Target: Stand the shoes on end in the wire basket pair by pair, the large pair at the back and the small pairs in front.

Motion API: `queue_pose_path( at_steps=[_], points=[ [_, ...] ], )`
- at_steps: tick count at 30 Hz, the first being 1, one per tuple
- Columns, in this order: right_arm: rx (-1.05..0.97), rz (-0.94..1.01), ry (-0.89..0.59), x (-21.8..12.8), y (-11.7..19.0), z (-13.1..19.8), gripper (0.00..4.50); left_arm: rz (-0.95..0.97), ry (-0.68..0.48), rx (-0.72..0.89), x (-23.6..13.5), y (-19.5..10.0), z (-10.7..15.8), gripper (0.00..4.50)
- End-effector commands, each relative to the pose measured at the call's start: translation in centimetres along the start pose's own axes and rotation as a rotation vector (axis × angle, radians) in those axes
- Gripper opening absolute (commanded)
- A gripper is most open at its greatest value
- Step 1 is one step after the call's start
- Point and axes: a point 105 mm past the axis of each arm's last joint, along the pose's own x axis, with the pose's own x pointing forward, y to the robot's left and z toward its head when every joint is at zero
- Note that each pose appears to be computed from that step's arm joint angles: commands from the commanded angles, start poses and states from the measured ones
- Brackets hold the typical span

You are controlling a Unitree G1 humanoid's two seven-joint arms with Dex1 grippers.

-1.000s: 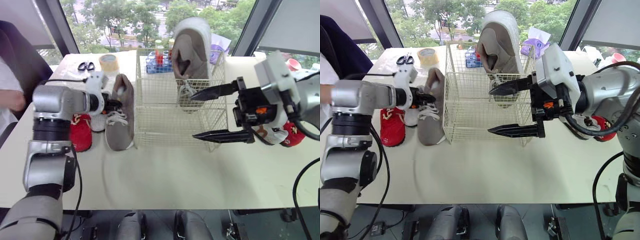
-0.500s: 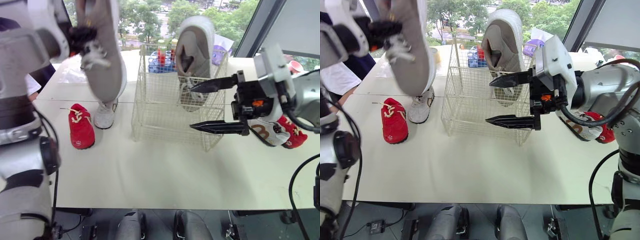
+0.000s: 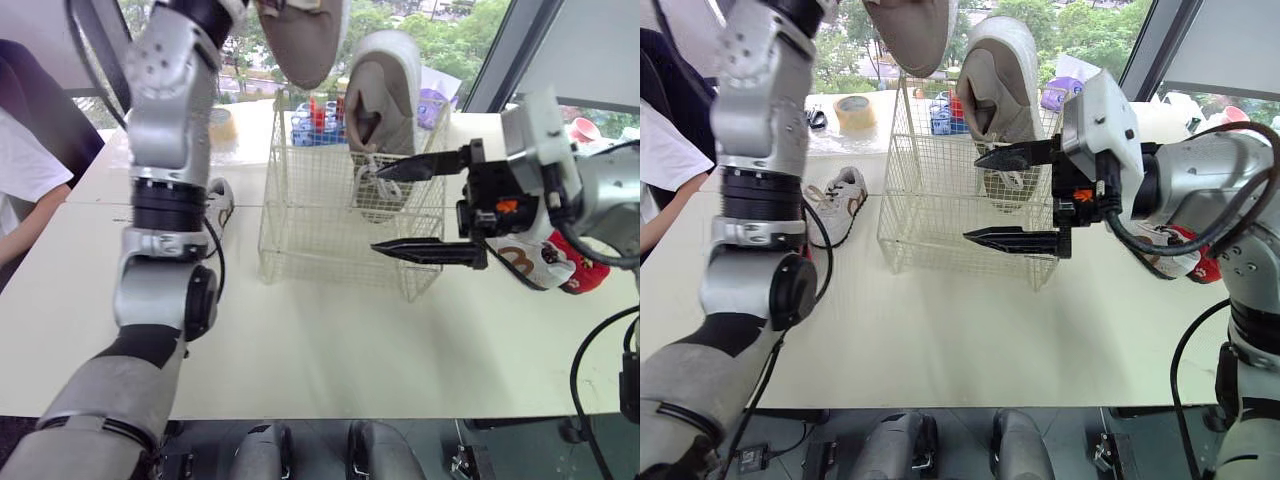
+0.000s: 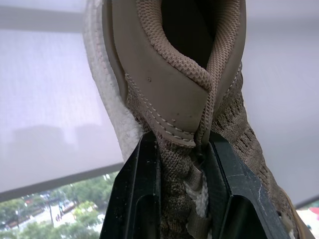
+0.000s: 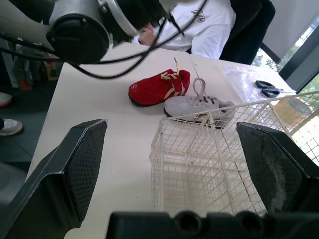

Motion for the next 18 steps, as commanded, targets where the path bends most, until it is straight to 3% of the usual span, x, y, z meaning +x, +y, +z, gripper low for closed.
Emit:
queue_pose_path(
  at_steps=[1,11,18],
  points=[
    [-0.043,-0.028,-0.024,-0.6,0.3,1.1,4.50,0.043,-0.069,0.071,-1.0,-0.3,-1.0,0.58],
    [-0.038,-0.054,-0.024,-0.9,0.6,1.3,4.50,0.020,0.060,-0.028,-5.9,-5.1,-9.6,0.58],
    [-0.031,-0.064,-0.020,-1.0,0.7,1.3,4.50,-0.068,0.231,-0.061,-8.9,-8.2,-12.6,0.58]
  ],
)
